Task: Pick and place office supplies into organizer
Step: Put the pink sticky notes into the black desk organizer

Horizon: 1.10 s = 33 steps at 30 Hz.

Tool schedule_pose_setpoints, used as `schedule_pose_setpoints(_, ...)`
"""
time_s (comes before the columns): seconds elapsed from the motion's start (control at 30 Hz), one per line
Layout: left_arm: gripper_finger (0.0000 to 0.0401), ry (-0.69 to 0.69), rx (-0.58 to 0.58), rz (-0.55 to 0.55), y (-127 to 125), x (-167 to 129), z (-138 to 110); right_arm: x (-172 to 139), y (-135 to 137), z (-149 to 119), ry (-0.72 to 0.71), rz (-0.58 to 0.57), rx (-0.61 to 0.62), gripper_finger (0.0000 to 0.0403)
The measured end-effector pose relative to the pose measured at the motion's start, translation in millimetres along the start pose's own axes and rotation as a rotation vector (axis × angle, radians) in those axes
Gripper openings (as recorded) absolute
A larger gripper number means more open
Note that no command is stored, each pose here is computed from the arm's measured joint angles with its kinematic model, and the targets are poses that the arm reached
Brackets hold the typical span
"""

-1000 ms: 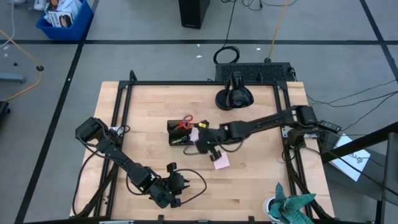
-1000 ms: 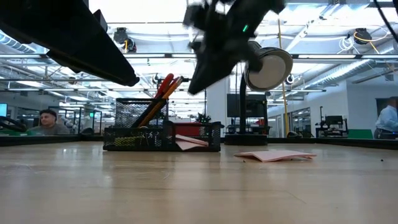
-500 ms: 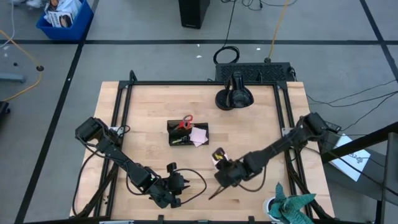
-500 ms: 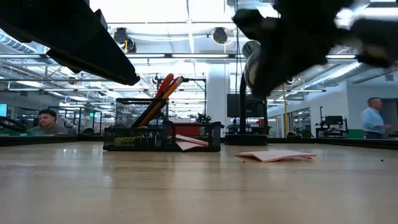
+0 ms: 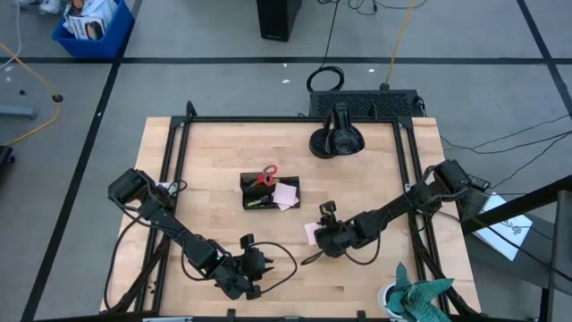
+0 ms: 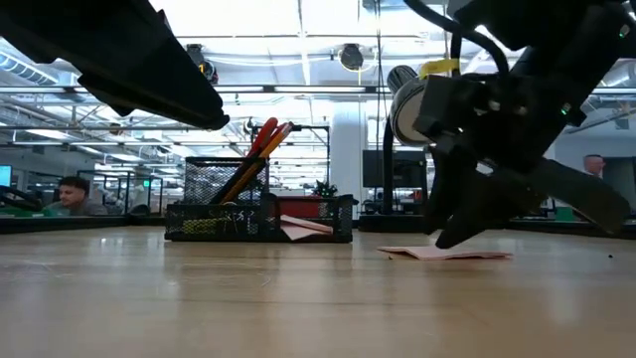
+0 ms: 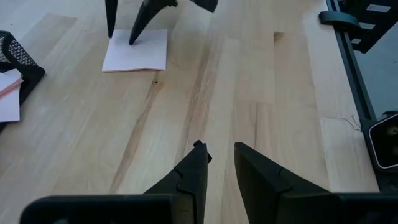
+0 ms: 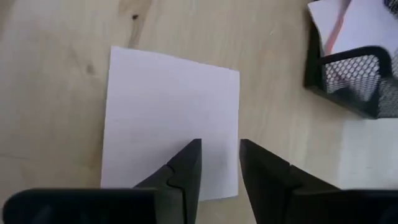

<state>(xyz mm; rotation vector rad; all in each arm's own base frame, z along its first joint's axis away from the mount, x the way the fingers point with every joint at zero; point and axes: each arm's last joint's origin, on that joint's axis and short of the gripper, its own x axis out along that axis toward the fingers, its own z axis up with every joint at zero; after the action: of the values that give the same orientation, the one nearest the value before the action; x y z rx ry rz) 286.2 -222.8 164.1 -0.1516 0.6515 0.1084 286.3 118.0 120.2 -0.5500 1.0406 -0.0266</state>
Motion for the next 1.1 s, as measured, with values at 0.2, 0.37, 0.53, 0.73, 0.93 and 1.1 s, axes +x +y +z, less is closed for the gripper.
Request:
schedule_pose_setpoints(0.2, 0.0085, 0.000, 0.001, 0.000, 0, 0, 0, 1, 4, 7, -0.098, 0.129, 0.105, 0.0090)
schedule_pose_setpoints(0.37, 0.0085, 0.000, 0.001, 0.000, 0, 0, 0, -4, 10, 19, -0.232, 0.182, 0.113, 0.0083)
schedule_pose_setpoints(0.53, 0.0085, -0.001, -0.013, -0.002, -1, 0, 0, -13, 18, 31, -0.336, 0.183, 0.048, 0.0085)
schedule_pose_setpoints(0.73, 0.0085, -0.045, -0.009, -0.036, -7, 9, -3, -40, 42, 46, -0.369, 0.099, -0.151, 0.0123)
schedule_pose_setpoints(0.93, 0.0085, -0.146, 0.027, -0.067, -9, 35, -2, -59, 70, 39, -0.357, 0.036, -0.270, 0.0186)
schedule_pose_setpoints(1.1, 0.0085, -0.201, -0.059, -0.058, 7, 59, 7, -57, 84, 36, -0.357, 0.055, -0.250, 0.0223)
